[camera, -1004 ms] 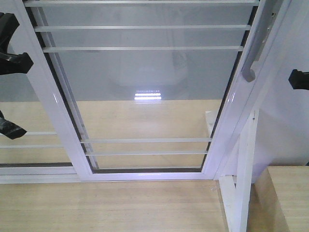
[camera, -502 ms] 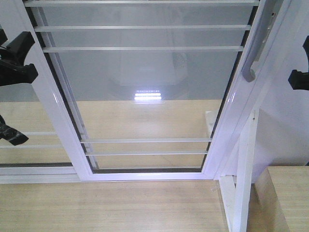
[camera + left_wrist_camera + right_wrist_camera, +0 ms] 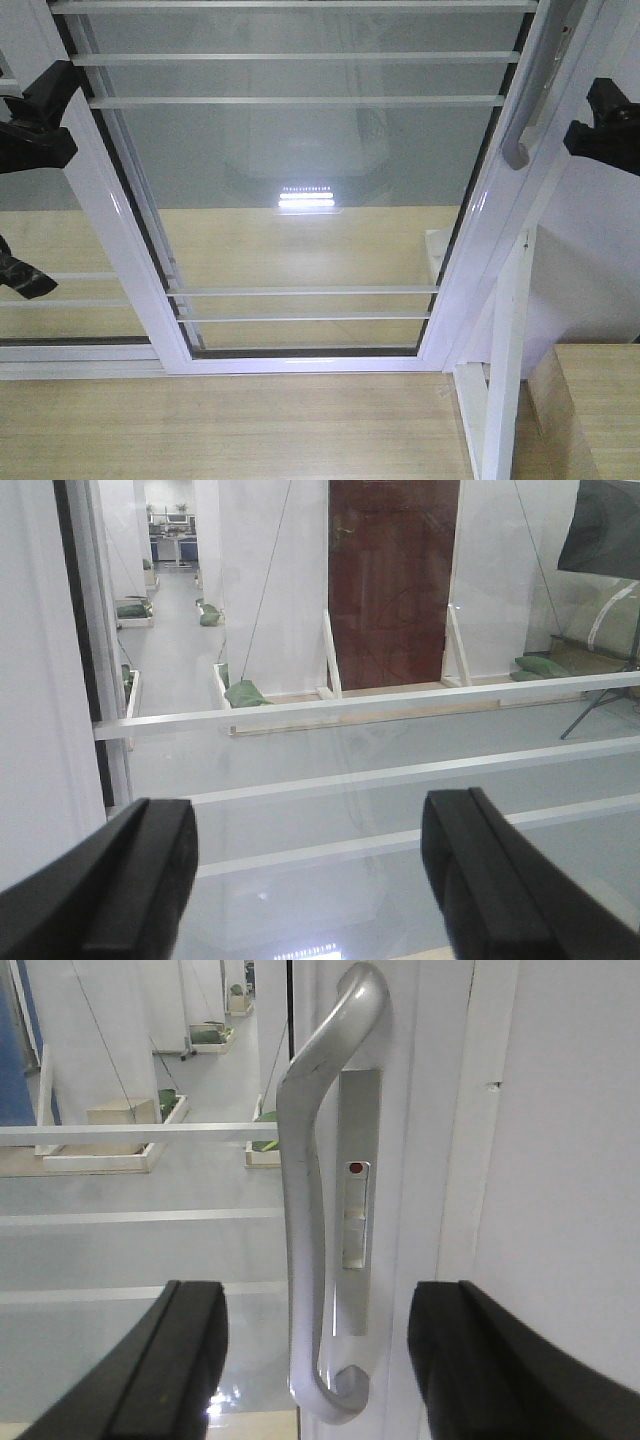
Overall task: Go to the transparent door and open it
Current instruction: 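Raise both arms and open both grippers toward the door, then close the right gripper on the silver handle and pull the door sideways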
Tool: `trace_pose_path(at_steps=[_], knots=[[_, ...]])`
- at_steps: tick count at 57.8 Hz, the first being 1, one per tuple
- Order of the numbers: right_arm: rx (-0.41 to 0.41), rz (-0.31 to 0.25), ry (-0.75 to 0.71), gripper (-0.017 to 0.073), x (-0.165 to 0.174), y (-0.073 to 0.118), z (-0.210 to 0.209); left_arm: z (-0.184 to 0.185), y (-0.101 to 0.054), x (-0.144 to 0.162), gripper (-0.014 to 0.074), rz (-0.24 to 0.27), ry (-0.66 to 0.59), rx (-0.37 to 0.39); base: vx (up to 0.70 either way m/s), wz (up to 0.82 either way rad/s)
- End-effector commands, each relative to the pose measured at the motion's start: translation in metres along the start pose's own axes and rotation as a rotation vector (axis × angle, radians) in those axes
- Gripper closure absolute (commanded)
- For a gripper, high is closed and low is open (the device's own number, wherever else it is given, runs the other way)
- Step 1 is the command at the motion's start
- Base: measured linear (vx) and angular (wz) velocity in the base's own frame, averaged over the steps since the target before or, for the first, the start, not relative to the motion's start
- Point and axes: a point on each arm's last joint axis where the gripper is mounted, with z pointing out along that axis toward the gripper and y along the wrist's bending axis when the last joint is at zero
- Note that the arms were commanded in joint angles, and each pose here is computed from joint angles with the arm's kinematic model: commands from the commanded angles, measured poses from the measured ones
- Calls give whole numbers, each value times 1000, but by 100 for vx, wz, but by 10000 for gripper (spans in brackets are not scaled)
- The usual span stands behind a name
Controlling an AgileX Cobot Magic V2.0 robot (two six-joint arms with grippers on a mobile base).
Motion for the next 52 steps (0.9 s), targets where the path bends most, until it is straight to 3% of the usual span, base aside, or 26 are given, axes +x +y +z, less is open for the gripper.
trace_pose_path(at_steps=[1,27,52], knots=[[43,-8,-146,80,-23,-1,15,-1,-2,-24,6,-5,-139,12,0,0],[68,-26,-128,80,-16,12,119,-1,-2,-24,6,-5,-139,12,0,0],[100,-29,-160,91,-5,12,180,-1,-2,-24,6,-5,-139,12,0,0]])
